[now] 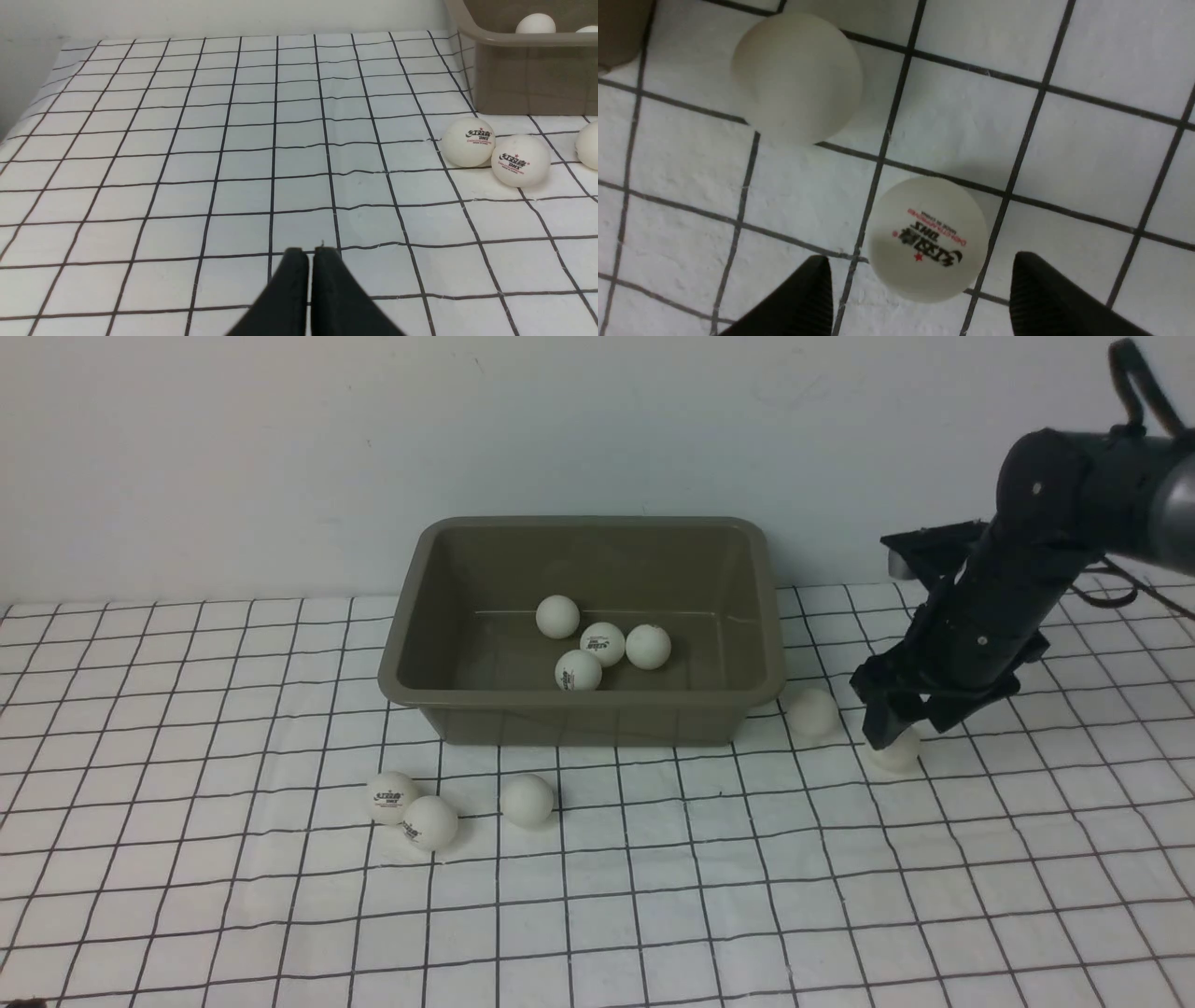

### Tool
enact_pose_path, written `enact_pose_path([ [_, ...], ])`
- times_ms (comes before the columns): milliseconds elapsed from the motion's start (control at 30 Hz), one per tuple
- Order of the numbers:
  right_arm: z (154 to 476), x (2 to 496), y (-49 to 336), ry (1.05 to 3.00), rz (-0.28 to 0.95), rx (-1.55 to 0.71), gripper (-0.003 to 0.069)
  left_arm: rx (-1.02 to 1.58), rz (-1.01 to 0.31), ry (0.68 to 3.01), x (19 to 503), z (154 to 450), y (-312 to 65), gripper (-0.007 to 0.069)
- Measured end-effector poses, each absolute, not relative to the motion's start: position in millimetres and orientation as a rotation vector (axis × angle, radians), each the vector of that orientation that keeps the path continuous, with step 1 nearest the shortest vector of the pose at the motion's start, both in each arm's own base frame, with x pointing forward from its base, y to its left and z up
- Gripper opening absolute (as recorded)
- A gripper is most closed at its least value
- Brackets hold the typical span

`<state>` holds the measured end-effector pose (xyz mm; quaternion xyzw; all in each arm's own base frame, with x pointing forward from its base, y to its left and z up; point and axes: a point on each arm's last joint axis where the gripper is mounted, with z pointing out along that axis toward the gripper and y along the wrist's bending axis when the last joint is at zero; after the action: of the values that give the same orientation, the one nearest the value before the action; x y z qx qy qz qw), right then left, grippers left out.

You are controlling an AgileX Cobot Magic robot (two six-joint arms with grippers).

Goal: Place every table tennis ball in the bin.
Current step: Use the right arm to clamp the table tennis ball closest to it

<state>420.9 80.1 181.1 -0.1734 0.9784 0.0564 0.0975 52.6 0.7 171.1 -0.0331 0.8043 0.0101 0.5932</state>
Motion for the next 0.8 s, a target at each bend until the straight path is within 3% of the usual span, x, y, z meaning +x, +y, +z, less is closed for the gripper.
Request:
enact_pose_path([
  [367,153.6,426.4,80.6,2.933,0.162,-0.514,0.0456,-0.077,0.023,1.87,52.6,171.1,0.7,-0.0004],
  [500,154.5,428.2,80.9,2.932,0.163,-0.515,0.0362,-0.077,0.023,1.87,52.6,171.1,0.7,-0.0004],
  [667,184.0,439.1,83.1,2.911,0.166,-0.536,0.0361,-0.077,0.023,1.87,52.6,171.1,0.7,-0.0004],
  [800,233.2,455.8,89.2,2.797,0.21,-0.524,0.0361,-0.077,0.023,1.87,52.6,171.1,0.7,-0.0004],
])
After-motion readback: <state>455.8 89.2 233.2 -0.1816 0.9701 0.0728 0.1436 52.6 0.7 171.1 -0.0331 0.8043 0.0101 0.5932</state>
